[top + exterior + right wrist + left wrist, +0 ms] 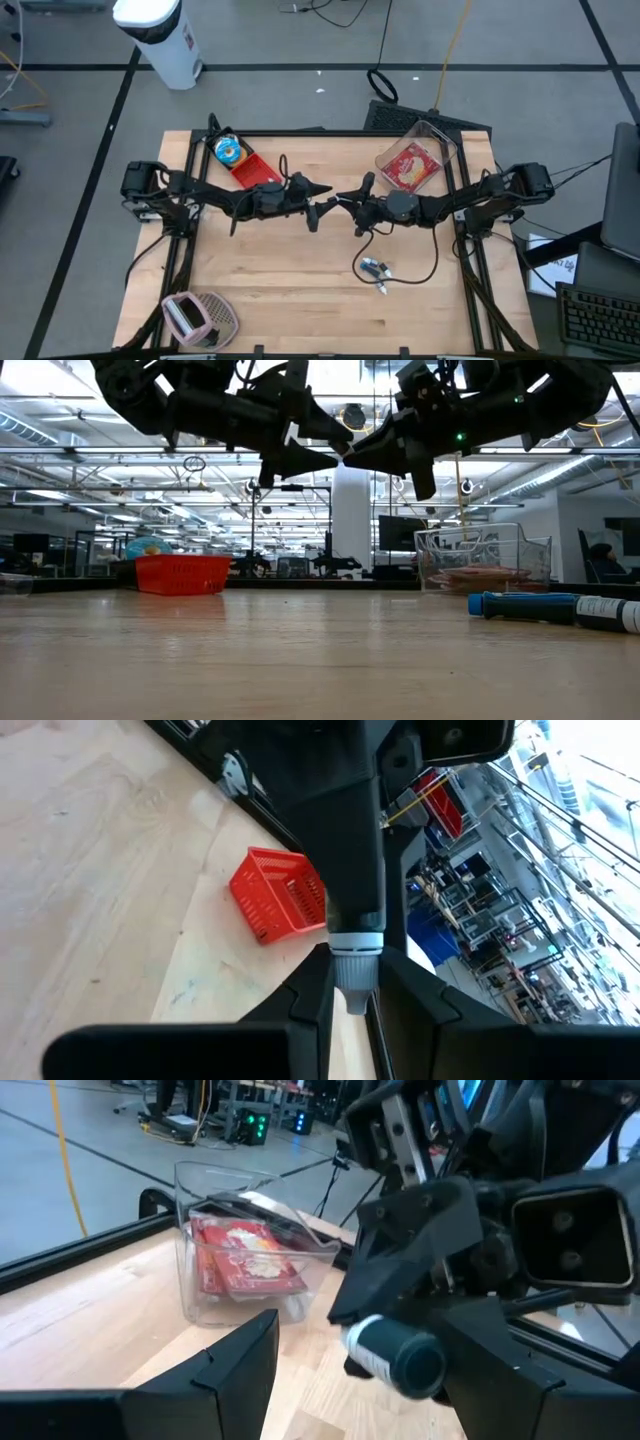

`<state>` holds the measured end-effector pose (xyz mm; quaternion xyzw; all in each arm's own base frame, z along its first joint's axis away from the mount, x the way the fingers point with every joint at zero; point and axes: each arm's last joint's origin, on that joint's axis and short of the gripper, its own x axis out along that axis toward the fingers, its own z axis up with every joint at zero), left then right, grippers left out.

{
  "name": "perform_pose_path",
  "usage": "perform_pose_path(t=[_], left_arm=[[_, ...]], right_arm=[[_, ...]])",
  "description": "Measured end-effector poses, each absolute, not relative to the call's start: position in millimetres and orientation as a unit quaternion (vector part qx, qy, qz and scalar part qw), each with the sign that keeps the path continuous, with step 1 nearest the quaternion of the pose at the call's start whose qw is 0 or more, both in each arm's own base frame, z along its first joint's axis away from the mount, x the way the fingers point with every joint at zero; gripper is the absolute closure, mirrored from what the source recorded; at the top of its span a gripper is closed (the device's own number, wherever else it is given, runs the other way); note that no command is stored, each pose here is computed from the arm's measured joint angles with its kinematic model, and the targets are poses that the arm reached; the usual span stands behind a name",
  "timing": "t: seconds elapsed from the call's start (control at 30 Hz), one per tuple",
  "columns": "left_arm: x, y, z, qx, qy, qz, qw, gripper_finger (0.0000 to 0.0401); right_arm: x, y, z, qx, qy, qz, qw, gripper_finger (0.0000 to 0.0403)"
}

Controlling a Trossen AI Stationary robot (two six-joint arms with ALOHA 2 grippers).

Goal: Pick & Place Food Item
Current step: Put the green food coloring bottle into the red bin

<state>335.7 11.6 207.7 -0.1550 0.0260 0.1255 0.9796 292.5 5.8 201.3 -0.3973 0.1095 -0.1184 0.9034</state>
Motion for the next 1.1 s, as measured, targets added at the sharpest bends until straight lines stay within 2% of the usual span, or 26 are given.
perform_pose_path(t=[0.37,0.47,0.83,0.97,1.1], left_arm=[[335.7,12.7,206.8,-0.165,0.029,0.126,0.978,0.0153],[335.7,14.0,206.7,-0.169,0.029,0.125,0.977,0.0179],[335.4,17.1,206.4,-0.179,0.030,0.125,0.975,0.0314],[335.4,17.2,206.3,-0.178,0.031,0.125,0.976,0.0337],[335.4,17.3,206.4,-0.167,0.032,0.125,0.978,0.0334]], right_arm=[[292.5,5.7,201.2,-0.397,0.110,-0.119,0.903,0.0351],[292.4,5.5,201.3,-0.397,0.110,-0.121,0.903,0.0351],[292.4,5.0,201.0,-0.394,0.113,-0.125,0.904,0.0351],[292.4,5.0,201.0,-0.393,0.113,-0.125,0.904,0.0348],[292.3,4.9,201.1,-0.371,0.110,-0.131,0.913,0.0328]])
